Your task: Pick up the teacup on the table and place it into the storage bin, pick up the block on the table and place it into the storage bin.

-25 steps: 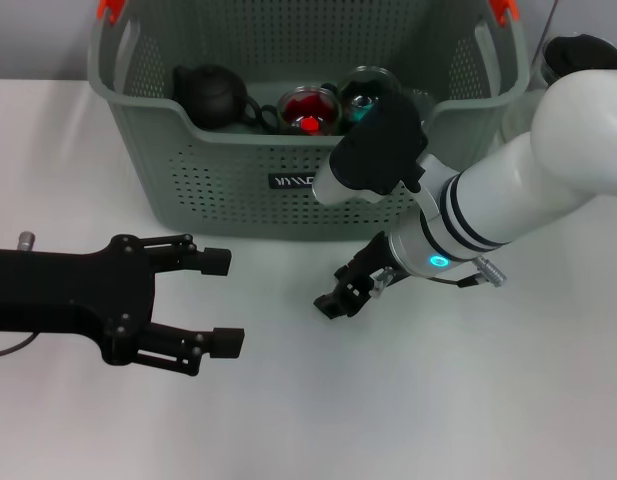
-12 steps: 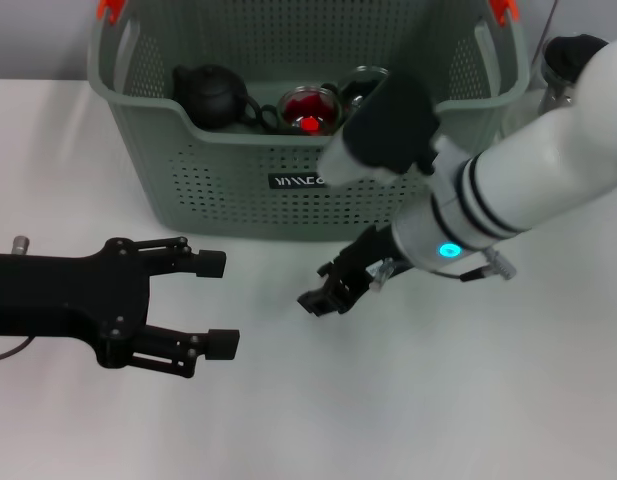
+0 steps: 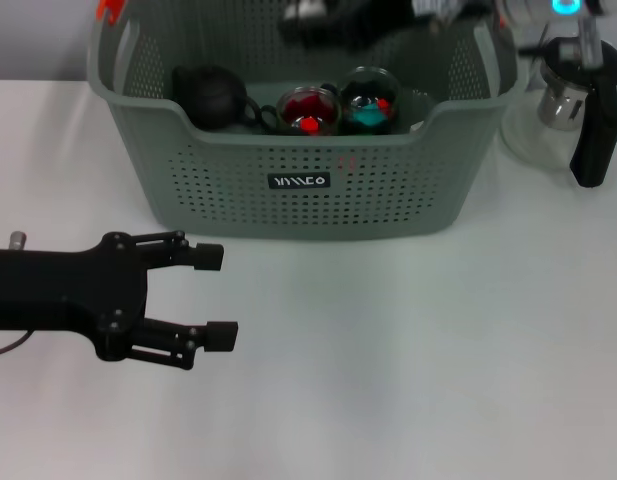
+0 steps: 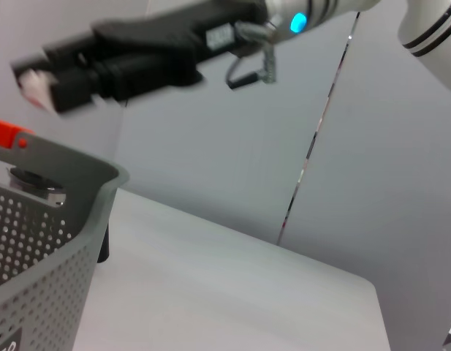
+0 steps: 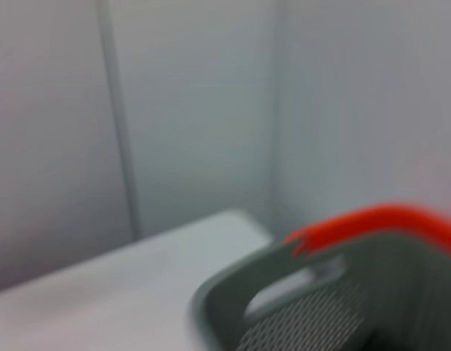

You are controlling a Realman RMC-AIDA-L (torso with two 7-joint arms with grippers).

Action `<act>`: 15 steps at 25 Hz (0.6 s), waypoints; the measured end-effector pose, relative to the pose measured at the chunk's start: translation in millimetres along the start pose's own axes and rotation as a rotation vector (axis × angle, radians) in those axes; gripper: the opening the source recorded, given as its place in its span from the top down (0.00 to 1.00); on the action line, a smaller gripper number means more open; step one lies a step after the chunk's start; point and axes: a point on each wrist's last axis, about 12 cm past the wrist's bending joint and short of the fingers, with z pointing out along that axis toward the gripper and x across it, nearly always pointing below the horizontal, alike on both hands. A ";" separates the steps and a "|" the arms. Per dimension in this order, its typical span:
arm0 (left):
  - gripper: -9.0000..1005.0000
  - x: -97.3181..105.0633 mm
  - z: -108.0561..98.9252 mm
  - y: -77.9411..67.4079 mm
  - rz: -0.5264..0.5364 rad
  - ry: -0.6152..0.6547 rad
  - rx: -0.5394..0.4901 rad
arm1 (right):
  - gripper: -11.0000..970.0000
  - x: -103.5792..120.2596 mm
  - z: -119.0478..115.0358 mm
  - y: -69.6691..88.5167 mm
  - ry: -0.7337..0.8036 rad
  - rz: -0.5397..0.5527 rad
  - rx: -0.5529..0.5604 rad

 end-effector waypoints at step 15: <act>0.05 -4.2 -0.3 0.5 0.018 -0.034 0.000 | 0.38 27.3 39.9 -50.7 0.016 0.063 0.139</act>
